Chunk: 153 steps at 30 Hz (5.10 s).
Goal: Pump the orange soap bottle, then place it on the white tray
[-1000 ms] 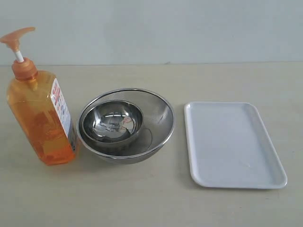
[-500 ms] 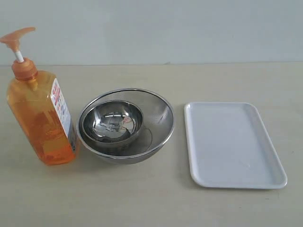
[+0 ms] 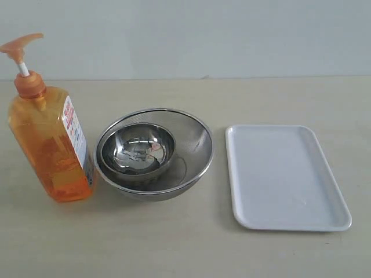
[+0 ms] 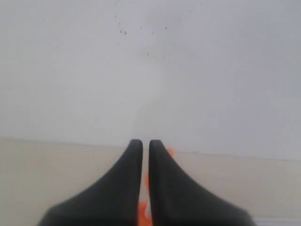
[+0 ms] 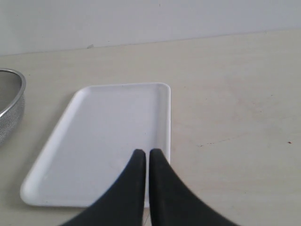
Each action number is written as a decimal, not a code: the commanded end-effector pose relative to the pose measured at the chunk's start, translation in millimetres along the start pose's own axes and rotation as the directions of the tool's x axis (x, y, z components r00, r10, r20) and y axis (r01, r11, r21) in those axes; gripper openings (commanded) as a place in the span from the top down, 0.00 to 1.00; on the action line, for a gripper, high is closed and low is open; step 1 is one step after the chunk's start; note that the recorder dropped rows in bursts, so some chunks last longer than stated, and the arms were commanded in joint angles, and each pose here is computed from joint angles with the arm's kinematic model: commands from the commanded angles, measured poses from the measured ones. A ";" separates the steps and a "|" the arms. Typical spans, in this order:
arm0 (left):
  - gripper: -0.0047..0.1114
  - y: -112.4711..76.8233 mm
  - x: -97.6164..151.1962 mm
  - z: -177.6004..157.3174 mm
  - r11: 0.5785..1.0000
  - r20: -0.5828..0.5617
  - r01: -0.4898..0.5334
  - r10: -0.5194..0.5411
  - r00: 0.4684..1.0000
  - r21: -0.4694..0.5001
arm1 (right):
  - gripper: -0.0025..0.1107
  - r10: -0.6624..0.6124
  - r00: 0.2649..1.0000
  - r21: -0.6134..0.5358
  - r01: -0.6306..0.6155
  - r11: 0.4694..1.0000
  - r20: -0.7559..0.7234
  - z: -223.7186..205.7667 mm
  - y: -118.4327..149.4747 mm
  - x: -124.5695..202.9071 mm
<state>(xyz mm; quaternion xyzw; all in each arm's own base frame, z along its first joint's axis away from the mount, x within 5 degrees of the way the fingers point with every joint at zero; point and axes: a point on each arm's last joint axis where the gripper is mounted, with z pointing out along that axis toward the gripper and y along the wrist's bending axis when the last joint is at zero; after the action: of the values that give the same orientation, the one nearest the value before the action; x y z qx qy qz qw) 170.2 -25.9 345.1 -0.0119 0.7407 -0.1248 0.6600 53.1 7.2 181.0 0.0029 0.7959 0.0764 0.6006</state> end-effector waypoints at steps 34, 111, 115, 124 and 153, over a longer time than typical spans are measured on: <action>0.92 0.1 -25.0 68.5 0.954 -0.236 -0.300 0.294 0.926 0.008 | 0.98 -0.016 1.000 0.005 0.015 1.000 0.017 -0.4 -0.3 -1.5; 0.22 0.5 170.2 34.1 0.979 -0.210 0.063 -0.021 0.978 0.194 | 0.98 -0.013 1.000 0.004 0.013 1.000 0.008 -0.4 -0.3 -0.7; 0.22 1.3 172.2 47.1 0.981 -0.212 0.079 -0.041 0.976 0.175 | 0.98 -0.013 1.000 0.004 0.013 1.000 0.008 -0.4 -0.3 -0.7; 0.22 13.3 169.7 55.4 0.998 -0.149 0.044 -0.036 0.988 0.049 | 0.98 -0.013 1.000 0.004 0.013 1.000 0.008 -0.4 -0.3 -0.7; 0.22 0.8 166.7 55.9 0.979 -0.144 0.102 -0.077 0.986 0.176 | 0.98 -0.016 1.000 0.005 0.016 1.000 0.017 -0.4 -0.3 -1.4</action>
<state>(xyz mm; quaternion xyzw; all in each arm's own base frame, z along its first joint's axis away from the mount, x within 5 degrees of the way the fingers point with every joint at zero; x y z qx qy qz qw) 201.5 -65.8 176.3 0.0364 0.7684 -0.2275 0.5971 53.1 7.2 181.0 0.0029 0.7959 0.0764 0.6006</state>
